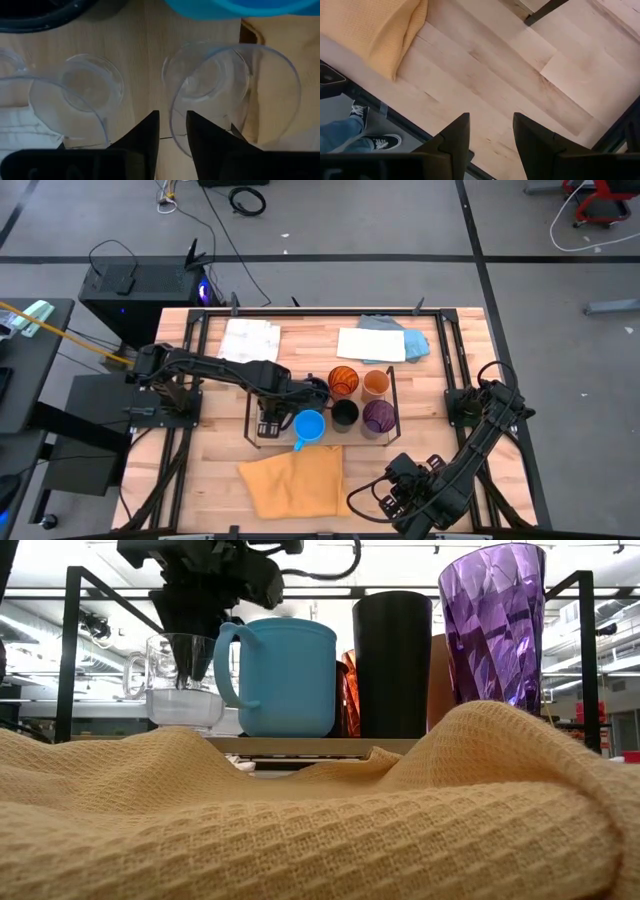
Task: Stack small to large cups/mugs on shelf
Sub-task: Return to Home Position
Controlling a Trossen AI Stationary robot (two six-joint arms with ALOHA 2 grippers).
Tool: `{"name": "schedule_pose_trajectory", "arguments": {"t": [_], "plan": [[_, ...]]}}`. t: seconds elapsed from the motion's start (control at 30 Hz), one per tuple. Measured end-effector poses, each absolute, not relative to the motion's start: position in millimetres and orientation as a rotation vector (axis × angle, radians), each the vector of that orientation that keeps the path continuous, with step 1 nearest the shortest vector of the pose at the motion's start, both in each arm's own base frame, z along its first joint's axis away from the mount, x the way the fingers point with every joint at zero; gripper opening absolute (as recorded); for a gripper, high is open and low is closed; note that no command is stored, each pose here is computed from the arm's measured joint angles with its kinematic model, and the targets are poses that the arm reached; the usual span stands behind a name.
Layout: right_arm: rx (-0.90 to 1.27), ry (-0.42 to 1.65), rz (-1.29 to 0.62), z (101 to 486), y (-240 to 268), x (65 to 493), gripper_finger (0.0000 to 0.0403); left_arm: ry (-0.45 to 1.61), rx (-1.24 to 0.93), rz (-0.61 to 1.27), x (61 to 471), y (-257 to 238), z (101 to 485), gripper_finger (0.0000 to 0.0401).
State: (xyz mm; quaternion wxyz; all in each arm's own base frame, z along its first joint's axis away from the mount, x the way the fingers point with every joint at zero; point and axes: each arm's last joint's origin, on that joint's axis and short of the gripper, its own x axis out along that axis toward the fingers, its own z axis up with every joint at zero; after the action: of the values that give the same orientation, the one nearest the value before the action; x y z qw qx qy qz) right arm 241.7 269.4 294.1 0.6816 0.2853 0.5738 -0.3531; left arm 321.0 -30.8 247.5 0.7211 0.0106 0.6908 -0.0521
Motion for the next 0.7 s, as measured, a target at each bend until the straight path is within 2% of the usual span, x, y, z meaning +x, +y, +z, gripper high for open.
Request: {"name": "schedule_pose_trajectory", "arguments": {"t": [0.53,0.7], "plan": [[0.633,1.29,-0.782,294,269,242,0.0156,1.42,0.004,-0.106,307,-30,278,0.0122],[0.636,1.29,-0.784,294,268,244,0.0156,1.298,-0.004,-0.108,309,-31,312,0.0129]]}}
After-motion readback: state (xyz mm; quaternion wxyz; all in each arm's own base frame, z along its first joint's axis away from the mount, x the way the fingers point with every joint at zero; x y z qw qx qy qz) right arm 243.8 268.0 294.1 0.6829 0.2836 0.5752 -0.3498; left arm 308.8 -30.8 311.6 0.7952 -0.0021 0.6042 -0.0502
